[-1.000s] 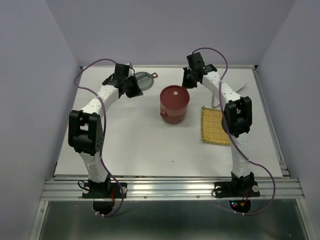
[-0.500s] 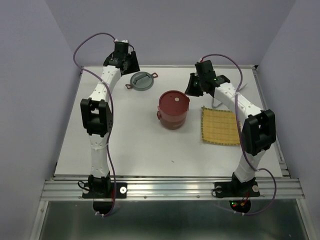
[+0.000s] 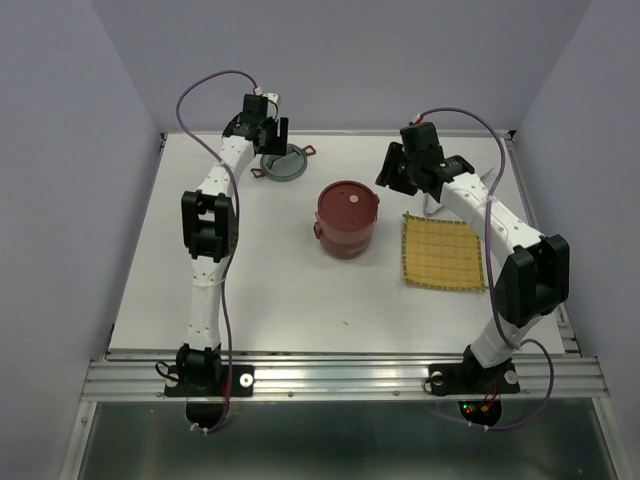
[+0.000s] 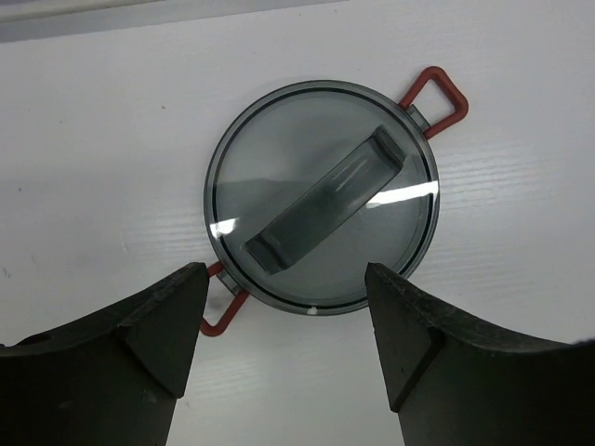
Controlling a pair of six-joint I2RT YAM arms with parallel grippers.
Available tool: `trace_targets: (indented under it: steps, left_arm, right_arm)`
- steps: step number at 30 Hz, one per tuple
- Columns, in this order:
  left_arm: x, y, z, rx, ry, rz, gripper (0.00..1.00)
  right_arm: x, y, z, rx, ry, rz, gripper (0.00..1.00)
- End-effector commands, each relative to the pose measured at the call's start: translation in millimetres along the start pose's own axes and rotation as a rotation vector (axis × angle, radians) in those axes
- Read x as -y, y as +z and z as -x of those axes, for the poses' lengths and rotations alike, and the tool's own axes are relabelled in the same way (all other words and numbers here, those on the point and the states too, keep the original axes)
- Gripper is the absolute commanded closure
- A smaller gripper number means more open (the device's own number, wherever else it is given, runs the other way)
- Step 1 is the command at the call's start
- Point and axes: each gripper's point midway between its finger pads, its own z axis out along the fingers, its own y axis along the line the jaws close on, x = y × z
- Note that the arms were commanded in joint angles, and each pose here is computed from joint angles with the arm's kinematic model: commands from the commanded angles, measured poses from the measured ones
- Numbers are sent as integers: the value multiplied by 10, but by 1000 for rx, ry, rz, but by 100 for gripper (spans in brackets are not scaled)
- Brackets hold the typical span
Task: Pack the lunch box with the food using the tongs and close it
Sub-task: Close the fastener on the packing box, then pick up the box lid from the center of the board.
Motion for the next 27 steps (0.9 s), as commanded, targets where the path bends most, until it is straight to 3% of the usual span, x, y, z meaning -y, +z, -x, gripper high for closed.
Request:
trace_targets:
  steps: [1, 11, 20, 25, 27]
  left_arm:
    - [27, 4, 405, 134, 110, -43, 20]
    - [196, 297, 331, 143, 93, -127, 25]
    - [290, 388, 1, 52, 166, -12, 47]
    - [299, 399, -114, 21, 164, -8, 47]
    - [309, 399, -137, 14, 163, -11, 40]
  right_arm:
    - [-31, -12, -43, -7, 17, 19, 48]
    - [20, 86, -153, -38, 27, 2, 48]
    - [27, 47, -124, -24, 30, -2, 48]
    - [21, 13, -125, -23, 33, 4, 48]
    - [31, -12, -130, -21, 33, 4, 48]
